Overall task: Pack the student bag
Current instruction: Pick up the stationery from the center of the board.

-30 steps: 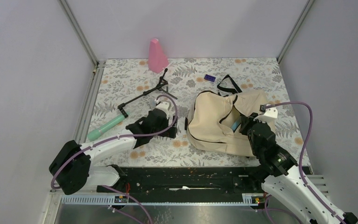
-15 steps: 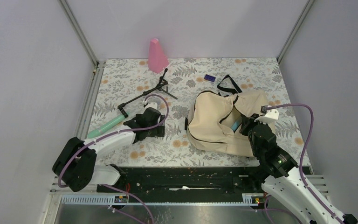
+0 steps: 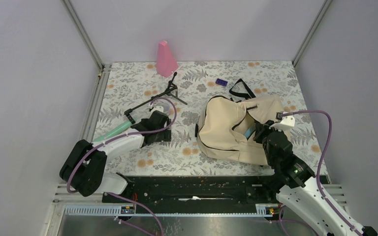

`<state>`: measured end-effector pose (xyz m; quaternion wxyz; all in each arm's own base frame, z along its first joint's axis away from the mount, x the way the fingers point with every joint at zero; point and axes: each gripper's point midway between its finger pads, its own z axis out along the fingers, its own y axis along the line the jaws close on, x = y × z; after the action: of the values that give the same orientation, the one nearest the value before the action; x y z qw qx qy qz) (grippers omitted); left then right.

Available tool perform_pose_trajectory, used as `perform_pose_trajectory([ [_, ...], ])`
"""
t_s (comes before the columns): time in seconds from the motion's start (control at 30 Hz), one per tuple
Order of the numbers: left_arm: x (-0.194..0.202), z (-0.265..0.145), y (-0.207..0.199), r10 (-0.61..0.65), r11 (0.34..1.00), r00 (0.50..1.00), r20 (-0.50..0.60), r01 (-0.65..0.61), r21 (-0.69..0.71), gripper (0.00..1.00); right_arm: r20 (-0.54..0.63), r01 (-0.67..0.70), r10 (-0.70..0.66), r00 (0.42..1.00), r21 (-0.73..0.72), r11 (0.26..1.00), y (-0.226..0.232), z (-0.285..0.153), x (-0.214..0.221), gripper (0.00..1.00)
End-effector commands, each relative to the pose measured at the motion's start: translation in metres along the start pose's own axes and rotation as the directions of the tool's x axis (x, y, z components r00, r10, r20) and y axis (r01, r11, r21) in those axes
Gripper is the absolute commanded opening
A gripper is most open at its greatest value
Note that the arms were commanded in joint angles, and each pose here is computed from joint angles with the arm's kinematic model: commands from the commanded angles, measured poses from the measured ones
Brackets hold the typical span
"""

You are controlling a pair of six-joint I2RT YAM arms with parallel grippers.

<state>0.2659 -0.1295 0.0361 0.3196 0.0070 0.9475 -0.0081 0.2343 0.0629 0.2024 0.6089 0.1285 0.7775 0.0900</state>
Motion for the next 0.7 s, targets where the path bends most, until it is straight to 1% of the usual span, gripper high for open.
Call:
perform_pose_trajectory([
  [0.0,-0.025,0.007,-0.01,-0.01,1.0,0.999,0.046,0.009,0.019,0.84,0.077,-0.034,0.033,0.996,0.013,0.999,0.0,-0.002,-0.022,0.0],
  [0.17,-0.018,0.011,-0.012,-0.004,1.0,1.0,0.01,0.004,0.027,0.81,0.07,-0.034,0.033,0.997,0.01,0.999,0.002,-0.001,-0.022,0.0],
  [0.27,-0.014,0.008,-0.017,-0.03,0.998,1.0,0.0,0.03,0.059,0.78,0.07,-0.034,0.033,0.997,0.013,0.999,0.001,-0.001,-0.022,0.0],
  [0.4,-0.005,0.003,-0.023,-0.073,0.991,0.997,-0.016,0.075,0.107,0.77,0.067,-0.034,0.032,0.997,0.017,0.999,0.001,0.0,-0.021,0.0],
  [0.6,0.003,0.002,-0.017,-0.095,0.991,0.995,-0.023,0.096,0.089,0.76,0.059,-0.027,0.026,0.998,0.019,0.999,0.002,0.002,-0.02,0.0],
  [0.67,0.005,0.002,-0.014,-0.107,0.991,0.994,-0.025,0.109,0.074,0.7,0.057,-0.028,0.027,0.998,0.018,0.999,0.002,0.002,-0.019,0.0],
])
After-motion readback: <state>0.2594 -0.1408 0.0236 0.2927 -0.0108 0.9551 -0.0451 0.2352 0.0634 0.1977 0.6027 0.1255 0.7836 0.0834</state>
